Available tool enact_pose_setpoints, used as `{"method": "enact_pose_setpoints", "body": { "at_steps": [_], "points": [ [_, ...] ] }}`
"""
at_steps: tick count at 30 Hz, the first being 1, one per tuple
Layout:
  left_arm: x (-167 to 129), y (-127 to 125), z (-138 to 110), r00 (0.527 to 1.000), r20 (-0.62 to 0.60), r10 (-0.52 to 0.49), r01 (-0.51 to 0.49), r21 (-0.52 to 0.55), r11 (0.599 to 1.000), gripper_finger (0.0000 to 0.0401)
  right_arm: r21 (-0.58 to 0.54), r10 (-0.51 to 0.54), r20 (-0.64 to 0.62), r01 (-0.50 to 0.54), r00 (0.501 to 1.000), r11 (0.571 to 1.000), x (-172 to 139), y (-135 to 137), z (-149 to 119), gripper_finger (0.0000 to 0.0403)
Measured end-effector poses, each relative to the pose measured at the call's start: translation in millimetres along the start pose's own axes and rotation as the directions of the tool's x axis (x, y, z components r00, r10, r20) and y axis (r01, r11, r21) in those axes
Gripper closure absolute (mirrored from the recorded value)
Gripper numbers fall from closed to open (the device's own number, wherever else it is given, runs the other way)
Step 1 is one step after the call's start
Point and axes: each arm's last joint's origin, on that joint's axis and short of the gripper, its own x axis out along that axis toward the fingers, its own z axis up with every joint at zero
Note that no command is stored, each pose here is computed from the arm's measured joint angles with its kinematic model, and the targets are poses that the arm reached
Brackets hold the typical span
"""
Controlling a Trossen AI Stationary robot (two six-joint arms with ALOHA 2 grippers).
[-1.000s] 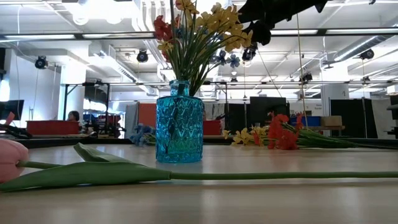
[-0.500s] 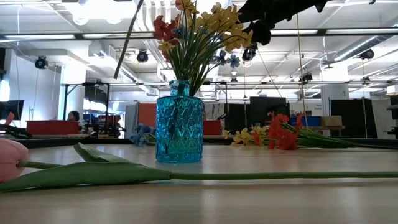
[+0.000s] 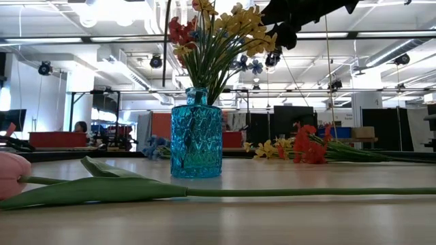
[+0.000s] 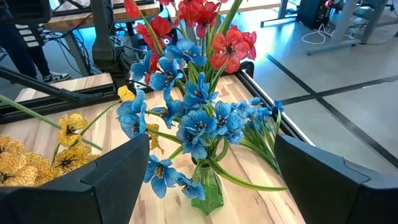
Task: Sort flowers into vase by color
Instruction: Put the left pink flower into the blue vase
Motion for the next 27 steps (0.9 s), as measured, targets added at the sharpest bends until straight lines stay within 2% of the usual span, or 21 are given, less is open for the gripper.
{"method": "enact_pose_setpoints", "body": {
  "at_steps": [11,16,27],
  "points": [
    [6.6,-4.0,-2.4,0.999,0.044,0.002,0.000,-0.038,0.999,0.0401,0.000,0.003,-0.005,-0.003,1.000,1.000,0.0,0.1,-0.4,0.0067],
    [13.1,-8.8,-4.5,0.995,0.103,0.006,0.003,-0.091,0.996,0.0401,-0.002,0.003,-0.005,-0.003,1.000,1.000,0.0,0.1,-0.5,0.0067],
    [29.9,-8.2,-17.3,0.991,0.128,0.043,-0.031,-0.091,0.995,0.0401,-0.003,0.003,-0.005,-0.003,1.000,1.000,0.0,0.1,-0.6,0.0067]
  ]
}}
